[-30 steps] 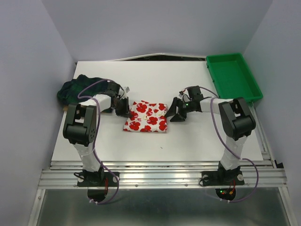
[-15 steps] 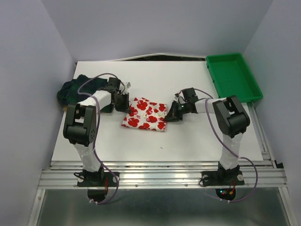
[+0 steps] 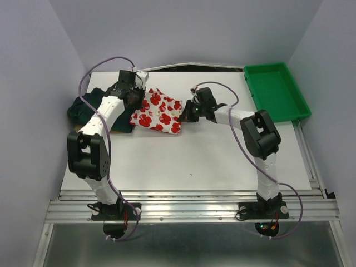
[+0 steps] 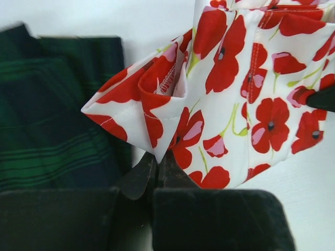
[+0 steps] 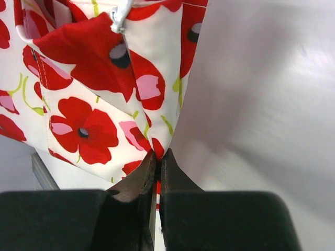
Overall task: Fold and stack the skirts
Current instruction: Neatly place the folded skirt to the corner
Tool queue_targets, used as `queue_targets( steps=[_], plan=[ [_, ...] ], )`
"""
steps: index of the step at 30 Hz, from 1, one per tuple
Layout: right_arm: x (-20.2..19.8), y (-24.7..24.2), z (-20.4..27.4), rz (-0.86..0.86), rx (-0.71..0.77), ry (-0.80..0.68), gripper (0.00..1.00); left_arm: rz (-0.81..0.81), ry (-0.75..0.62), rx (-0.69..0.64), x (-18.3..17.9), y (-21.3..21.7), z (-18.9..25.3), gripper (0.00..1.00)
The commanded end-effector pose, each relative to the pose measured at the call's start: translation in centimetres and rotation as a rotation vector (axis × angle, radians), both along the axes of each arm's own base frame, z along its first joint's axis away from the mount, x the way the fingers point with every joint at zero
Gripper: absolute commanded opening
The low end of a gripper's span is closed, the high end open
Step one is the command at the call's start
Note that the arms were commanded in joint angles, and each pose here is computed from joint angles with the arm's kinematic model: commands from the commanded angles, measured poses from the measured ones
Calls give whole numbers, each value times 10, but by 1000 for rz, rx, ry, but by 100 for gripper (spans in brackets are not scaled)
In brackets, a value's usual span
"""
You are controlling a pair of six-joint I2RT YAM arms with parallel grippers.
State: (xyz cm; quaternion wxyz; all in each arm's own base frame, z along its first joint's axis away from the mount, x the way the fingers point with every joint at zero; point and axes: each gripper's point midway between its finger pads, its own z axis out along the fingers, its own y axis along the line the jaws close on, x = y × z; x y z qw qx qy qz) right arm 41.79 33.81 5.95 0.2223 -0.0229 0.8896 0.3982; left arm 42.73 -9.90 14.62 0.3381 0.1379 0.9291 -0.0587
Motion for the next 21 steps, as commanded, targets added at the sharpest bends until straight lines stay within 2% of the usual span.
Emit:
queue_targets(
  steps=[1,2,3,5,6,7,8,11,13,14,17,21],
  plan=[
    [44,34,34,-24,26,-179,1,103,-211,88,22,51,80,0],
    [50,50,52,-12,55,-210,1,123,-231,88,26,60,91,0],
    [51,59,42,5,52,-193,1,151,-249,99,30,77,100,0],
    [63,80,66,29,93,-251,1,193,-267,122,35,104,107,0],
    [62,92,68,45,104,-263,1,202,-277,129,36,106,110,0],
    [68,95,56,49,97,-260,1,253,-284,156,38,133,114,0],
    [68,114,72,71,124,-300,1,267,-283,159,40,141,114,0],
    [76,132,64,73,149,-317,1,315,-294,182,42,173,117,0],
    [79,153,83,87,195,-369,1,346,-292,197,43,193,113,0],
    [70,169,70,111,198,-363,1,357,-286,202,43,200,109,0],
    [68,191,81,133,239,-414,1,388,-281,224,42,220,99,0],
    [67,208,61,134,247,-428,1,457,-260,227,44,257,81,0]
  ],
)
